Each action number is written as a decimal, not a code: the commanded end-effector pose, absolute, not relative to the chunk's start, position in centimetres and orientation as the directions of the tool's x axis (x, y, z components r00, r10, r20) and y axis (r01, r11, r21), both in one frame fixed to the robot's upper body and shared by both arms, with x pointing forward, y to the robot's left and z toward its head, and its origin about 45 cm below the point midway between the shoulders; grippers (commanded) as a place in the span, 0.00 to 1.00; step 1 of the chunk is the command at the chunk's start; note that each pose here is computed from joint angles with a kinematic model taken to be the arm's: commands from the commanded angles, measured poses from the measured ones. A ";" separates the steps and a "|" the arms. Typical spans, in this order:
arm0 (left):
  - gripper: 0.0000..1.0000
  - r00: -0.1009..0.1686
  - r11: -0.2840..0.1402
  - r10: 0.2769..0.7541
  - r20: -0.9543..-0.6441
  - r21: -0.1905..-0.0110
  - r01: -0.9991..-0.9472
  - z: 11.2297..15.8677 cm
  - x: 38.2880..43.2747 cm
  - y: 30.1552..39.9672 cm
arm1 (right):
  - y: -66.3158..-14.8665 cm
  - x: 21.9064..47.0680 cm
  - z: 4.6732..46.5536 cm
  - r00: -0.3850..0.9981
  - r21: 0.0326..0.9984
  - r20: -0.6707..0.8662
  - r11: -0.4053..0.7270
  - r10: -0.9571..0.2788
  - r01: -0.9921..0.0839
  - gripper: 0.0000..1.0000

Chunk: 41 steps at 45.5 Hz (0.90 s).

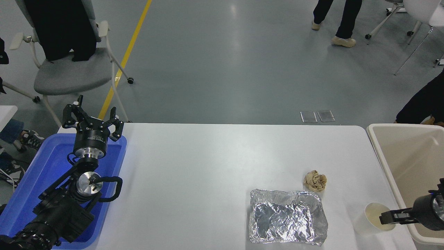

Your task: Pick up paper cup place in dustbin

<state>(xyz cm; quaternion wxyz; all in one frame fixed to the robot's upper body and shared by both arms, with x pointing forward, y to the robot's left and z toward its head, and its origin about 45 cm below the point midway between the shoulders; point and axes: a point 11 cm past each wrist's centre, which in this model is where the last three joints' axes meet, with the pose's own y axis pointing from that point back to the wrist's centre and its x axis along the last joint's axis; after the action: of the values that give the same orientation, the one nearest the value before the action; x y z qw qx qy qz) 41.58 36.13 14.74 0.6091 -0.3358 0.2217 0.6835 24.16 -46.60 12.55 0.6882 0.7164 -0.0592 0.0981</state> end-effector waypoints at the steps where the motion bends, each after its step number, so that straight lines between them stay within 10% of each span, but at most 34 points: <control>1: 0.99 -0.032 -0.159 0.684 -0.729 -0.106 -0.982 14.75 41.58 36.10 | -46.1 24.7 12.5 0.965 0.965 0.258 -0.065 0.053 -0.254 0.00; 20: 0.99 -0.032 -0.159 0.684 -0.729 -0.106 -0.982 14.75 41.58 36.10 | -47.1 24.4 14.4 0.958 0.957 0.286 -0.062 0.024 -0.284 0.00; 41: 0.99 -0.030 -0.155 0.685 -0.728 -0.106 -0.982 14.79 41.64 36.03 | -45.9 28.5 28.2 0.945 0.942 0.325 -0.095 0.026 -0.322 0.00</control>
<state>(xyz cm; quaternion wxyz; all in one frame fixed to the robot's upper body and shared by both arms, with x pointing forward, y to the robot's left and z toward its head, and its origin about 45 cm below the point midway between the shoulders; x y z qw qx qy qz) 41.63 36.05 14.79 0.6104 -0.3353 0.2217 0.6825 26.55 -46.75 21.76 0.6669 0.7278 -0.1060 0.1195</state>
